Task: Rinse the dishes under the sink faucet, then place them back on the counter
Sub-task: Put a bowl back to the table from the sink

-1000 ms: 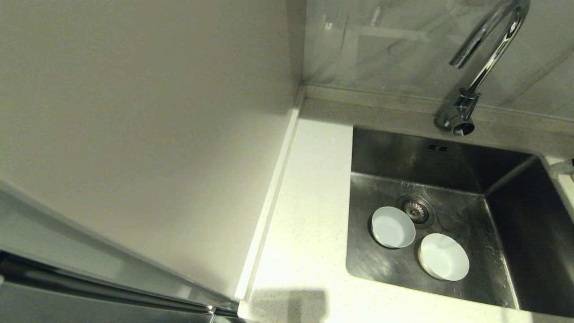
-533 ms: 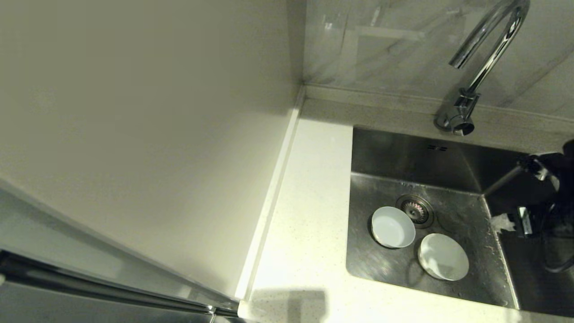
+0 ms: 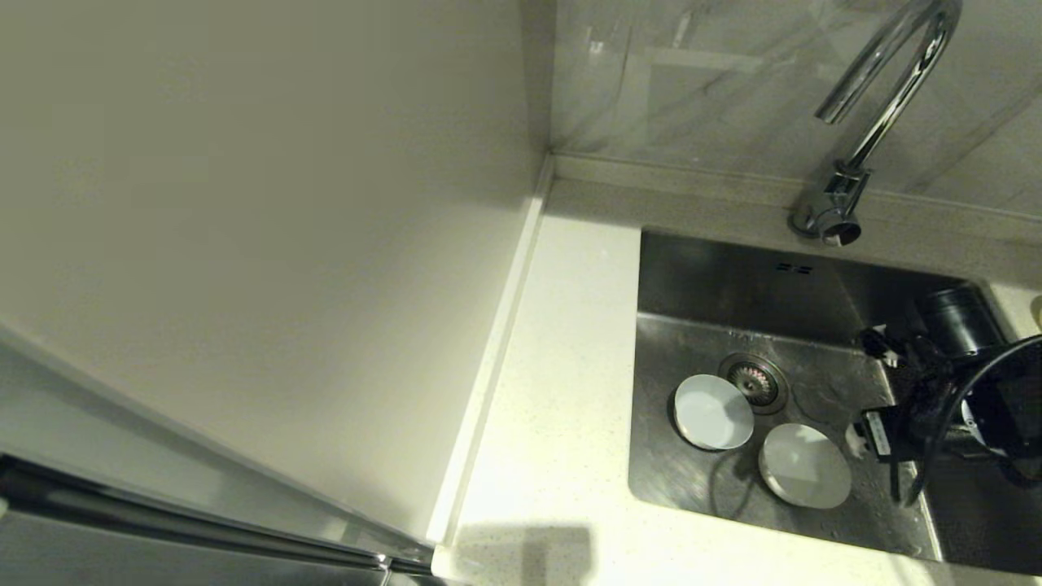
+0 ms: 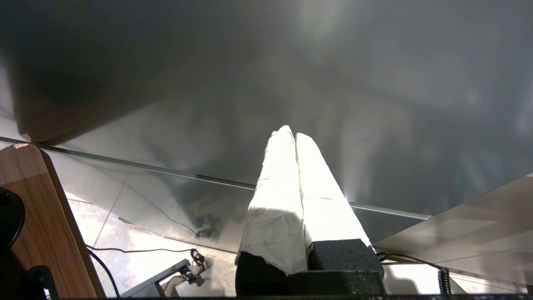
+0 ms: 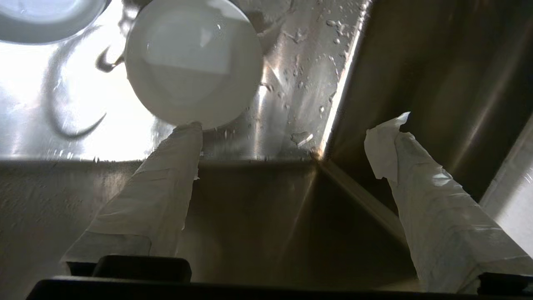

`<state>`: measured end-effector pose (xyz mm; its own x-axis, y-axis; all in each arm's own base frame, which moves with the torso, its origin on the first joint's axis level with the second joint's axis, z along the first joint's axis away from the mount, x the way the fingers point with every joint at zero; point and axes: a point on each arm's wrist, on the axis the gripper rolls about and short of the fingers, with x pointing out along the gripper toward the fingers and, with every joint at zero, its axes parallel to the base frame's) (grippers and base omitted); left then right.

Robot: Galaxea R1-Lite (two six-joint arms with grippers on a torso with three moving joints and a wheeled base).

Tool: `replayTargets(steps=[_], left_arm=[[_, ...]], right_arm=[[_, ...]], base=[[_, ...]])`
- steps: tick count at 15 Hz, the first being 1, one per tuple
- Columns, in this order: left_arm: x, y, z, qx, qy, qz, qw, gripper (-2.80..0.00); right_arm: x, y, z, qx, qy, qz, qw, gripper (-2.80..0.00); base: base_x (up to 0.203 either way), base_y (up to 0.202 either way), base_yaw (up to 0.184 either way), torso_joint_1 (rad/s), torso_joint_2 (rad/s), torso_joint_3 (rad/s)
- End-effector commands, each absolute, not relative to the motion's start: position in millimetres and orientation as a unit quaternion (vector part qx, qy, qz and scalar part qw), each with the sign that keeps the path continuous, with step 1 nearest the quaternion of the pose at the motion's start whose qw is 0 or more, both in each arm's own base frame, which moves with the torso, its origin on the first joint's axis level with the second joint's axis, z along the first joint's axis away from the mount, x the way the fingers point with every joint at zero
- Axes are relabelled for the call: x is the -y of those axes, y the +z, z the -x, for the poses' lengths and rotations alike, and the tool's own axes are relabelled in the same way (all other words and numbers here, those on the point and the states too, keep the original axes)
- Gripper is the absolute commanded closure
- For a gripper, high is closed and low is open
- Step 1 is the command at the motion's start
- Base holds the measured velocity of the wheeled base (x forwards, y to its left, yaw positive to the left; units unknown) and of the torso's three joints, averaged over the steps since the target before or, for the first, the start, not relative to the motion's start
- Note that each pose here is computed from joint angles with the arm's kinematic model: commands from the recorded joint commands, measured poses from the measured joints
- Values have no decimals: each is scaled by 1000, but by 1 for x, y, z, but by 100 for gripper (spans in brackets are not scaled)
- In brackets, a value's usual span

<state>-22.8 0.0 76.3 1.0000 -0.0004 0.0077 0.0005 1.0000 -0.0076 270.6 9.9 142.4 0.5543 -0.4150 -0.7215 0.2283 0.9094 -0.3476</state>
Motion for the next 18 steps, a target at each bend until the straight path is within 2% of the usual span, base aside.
replayTargets(steps=[1,8,18], left_arm=[[0,75,23,2,1,4,1000,0],[0,75,23,2,0,4,1000,0],[0,76,23,3,0,4,1000,0]], right_arm=[[-12,115,-292,-459,-190,120,860,-280],[-13,63,-341,-475,-197,128,848,-280],[24,33,-372,-508,-197,91,834,-280]], base=[[0,0,0,0,0,0],[0,0,0,0,0,0],[0,0,0,0,0,0]])
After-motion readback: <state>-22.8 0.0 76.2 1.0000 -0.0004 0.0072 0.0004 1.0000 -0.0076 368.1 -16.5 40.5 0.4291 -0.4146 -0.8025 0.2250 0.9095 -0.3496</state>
